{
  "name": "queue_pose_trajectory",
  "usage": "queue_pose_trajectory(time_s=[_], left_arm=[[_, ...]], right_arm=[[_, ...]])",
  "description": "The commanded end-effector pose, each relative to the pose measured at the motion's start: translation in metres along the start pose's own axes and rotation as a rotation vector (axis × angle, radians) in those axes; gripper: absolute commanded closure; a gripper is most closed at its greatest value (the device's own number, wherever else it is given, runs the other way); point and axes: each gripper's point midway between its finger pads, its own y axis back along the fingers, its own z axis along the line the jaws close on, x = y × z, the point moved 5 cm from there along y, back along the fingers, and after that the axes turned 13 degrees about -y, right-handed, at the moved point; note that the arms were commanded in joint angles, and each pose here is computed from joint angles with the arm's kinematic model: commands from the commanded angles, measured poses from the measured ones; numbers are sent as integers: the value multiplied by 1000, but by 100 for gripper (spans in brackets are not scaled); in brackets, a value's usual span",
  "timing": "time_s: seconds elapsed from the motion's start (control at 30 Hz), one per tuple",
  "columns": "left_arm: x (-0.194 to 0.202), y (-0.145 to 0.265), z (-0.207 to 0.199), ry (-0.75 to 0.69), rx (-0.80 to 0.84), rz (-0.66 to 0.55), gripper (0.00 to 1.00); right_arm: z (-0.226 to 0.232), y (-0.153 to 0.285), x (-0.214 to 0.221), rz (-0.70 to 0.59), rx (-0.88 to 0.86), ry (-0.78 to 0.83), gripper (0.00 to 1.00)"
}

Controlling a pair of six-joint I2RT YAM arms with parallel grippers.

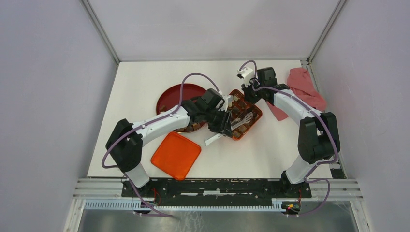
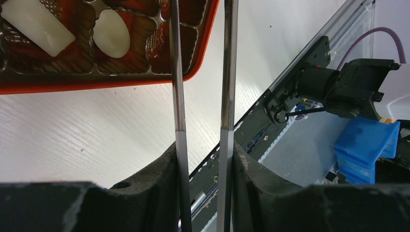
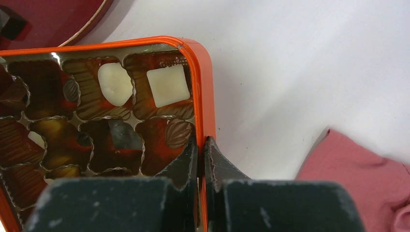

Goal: Pack the chocolate
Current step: Adjust the packing box at the center of the board.

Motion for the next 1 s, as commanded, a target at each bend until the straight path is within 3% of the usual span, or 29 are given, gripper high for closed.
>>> queue_pose_trajectory(time_s=[0.0,0.13,0.23,0.37,0.97], left_arm=[[-18,-1,-10,-74,0,-42,97],[-20,-5,-11,-81,-25,-27,93],[-19,-7,-11,-86,-55,-21,77],[-19,-7,-12,-90,-66,-17,67],[-20,-9,-14,-89,-74,-12,55]], right_arm=[[9,17,-31,-130,-24,8,100],[9,18,-30,-129,-25,8,100],[9,18,-29,-129,-25,7,100],[9,18,-29,-130,-27,7,100],[10,18,-26,-127,-27,5,100]])
